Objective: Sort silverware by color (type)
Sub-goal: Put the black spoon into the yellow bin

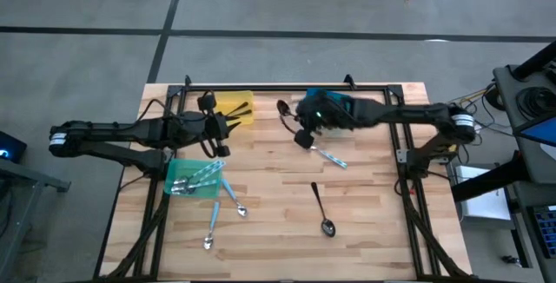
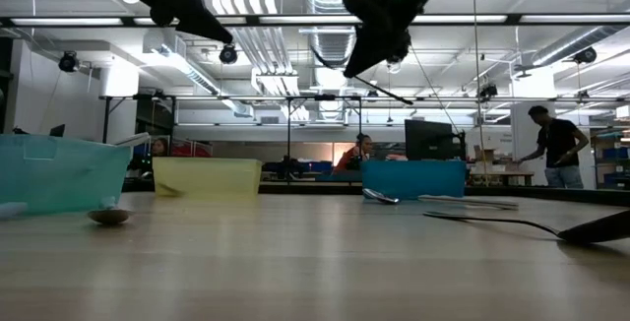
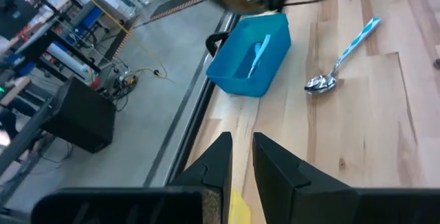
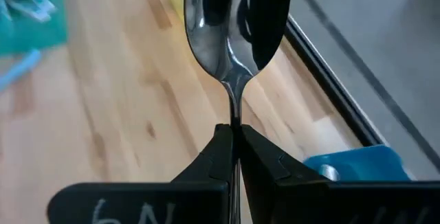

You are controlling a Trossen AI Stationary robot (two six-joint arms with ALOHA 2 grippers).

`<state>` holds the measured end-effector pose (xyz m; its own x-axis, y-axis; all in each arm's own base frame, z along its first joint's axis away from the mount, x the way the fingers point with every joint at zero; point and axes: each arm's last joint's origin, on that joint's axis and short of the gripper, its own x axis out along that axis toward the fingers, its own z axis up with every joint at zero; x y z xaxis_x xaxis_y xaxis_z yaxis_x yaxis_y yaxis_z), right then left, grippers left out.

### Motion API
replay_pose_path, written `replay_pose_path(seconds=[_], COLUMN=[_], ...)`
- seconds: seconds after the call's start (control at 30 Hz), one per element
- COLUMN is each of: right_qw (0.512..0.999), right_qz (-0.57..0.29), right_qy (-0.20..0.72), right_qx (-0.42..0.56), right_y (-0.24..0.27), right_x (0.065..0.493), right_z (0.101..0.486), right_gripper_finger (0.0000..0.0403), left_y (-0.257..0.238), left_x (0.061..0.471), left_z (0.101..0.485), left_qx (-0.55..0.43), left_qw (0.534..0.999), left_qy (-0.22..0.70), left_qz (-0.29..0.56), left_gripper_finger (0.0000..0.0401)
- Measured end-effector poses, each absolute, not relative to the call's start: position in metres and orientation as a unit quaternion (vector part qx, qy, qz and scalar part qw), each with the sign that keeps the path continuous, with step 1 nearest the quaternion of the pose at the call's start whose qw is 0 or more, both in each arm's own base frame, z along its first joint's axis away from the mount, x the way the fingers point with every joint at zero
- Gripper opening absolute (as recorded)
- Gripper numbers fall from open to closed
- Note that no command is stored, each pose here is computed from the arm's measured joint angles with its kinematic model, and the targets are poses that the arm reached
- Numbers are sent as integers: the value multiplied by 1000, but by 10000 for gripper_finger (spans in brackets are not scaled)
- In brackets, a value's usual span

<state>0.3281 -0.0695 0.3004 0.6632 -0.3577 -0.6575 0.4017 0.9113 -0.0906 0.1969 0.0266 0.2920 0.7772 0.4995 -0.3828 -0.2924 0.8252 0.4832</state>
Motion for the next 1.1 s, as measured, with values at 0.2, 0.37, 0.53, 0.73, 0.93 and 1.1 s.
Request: replay_pose_path(seconds=[0.2, 0.37, 0.53, 0.73, 0.93, 1.1], right_qw=[893, 883, 868, 852, 827, 811], right_qz=[-174, -147, -125, -104, -154, -174], right_qy=[414, 444, 477, 503, 514, 523], right_qx=[16, -25, -64, -99, -170, -195], right_y=[-110, -141, -160, -169, -173, -165], right_x=[352, 377, 401, 424, 443, 451], right_z=[311, 317, 320, 315, 308, 301], right_gripper_finger=[9, 9, 9, 9, 9, 9], left_y=[28, 30, 33, 32, 30, 32], left_x=[198, 197, 188, 175, 167, 169], left_z=[294, 299, 305, 305, 308, 310], left_qx=[238, 263, 272, 245, 138, 53], left_qw=[914, 902, 884, 887, 923, 947], left_qy=[253, 245, 243, 255, 213, 181], left_qz=[210, 238, 291, 297, 290, 260], left_gripper_finger=[40, 40, 40, 40, 43, 78])
